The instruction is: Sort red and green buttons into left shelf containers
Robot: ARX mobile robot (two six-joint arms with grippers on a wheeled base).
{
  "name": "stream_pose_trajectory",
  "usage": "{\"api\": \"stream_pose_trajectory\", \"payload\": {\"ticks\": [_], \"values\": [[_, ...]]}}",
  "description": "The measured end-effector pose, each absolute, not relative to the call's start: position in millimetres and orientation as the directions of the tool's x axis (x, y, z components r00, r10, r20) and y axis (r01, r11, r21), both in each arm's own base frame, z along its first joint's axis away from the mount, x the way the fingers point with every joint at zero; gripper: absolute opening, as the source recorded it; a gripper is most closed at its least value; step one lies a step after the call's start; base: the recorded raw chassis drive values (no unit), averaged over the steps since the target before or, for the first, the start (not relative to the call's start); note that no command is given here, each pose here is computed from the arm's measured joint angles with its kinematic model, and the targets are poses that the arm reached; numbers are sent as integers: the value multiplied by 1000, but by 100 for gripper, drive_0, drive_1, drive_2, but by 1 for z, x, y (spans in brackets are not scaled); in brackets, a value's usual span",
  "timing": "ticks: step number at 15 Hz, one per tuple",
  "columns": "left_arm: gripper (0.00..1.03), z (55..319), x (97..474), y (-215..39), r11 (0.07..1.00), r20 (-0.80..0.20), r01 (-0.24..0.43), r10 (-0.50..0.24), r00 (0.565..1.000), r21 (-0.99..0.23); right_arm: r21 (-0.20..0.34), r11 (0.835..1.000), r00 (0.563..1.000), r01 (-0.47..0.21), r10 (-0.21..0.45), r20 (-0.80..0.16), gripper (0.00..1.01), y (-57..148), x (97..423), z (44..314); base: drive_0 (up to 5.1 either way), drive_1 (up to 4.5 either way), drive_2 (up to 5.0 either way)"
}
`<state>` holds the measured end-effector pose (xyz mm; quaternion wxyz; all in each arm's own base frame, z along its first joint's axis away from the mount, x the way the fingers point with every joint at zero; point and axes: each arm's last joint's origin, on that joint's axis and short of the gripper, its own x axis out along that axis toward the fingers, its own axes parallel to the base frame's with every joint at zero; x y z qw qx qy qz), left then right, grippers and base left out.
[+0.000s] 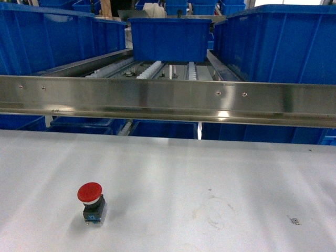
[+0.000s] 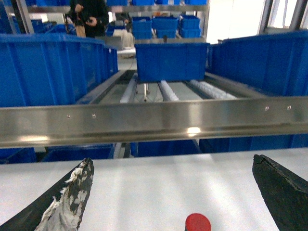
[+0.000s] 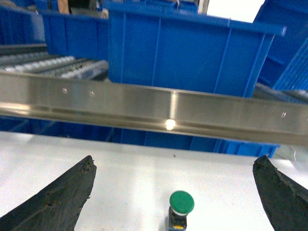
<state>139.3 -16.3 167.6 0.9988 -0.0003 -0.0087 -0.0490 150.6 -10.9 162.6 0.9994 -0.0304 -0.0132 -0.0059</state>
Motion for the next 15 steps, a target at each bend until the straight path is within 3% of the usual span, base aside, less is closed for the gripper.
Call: {"api": "stream_pose_trajectory", "payload": {"ticks": [4,6,9,15], "values": [[98,156,201,-36,981,-196,192,-188,962,-2,-68,997,973,-30,13,-232,98,-25,227,141,0,0,0],[98,144,224,-46,976,-291,219,-209,933,0,-31,997,909,-77,57,-413,98,-29,253,126,0,0,0],[98,135,243,-55,971,-347,240,-225,910,1,-58,998,901,-37,8,-434,98,-40,286,129,0,0,0],[98,136,243,-56,970,-343,243,-227,911,1,-59,998,904,-33,5,-429,98,-41,287,130,0,0,0]]}}
